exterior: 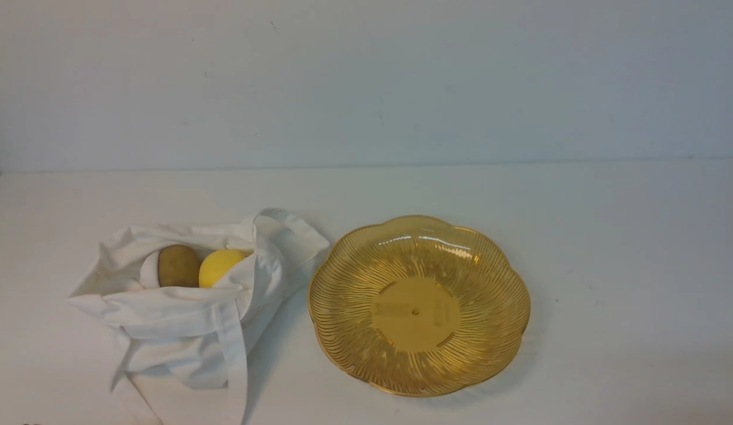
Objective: Take the fruit out of the cloth bag on the white table and place them on a plate.
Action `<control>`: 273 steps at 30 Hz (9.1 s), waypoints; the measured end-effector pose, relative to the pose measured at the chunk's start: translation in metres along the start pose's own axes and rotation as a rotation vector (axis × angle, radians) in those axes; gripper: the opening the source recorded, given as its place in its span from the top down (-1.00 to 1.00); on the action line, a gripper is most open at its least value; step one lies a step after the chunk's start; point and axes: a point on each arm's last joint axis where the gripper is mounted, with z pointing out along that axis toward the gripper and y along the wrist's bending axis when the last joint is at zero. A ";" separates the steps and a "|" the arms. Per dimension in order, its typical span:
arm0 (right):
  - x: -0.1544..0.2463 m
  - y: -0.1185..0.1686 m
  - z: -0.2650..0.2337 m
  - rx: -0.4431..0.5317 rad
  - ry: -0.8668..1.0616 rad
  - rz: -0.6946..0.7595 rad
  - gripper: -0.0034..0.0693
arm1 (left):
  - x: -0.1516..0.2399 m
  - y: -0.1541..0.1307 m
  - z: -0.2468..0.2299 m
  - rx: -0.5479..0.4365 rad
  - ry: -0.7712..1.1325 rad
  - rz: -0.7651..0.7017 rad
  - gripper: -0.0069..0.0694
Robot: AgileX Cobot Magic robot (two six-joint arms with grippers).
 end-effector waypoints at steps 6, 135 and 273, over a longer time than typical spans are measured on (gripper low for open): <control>0.000 0.000 0.000 0.000 0.000 0.000 0.81 | -0.003 -0.001 0.000 0.011 -0.036 -0.056 0.84; 0.000 0.000 0.000 0.000 0.000 0.000 0.81 | -0.222 -0.159 0.234 0.579 0.701 0.178 -0.40; 0.000 0.000 0.000 0.000 0.000 0.000 0.81 | -0.001 0.000 0.000 0.004 -0.007 -0.110 0.84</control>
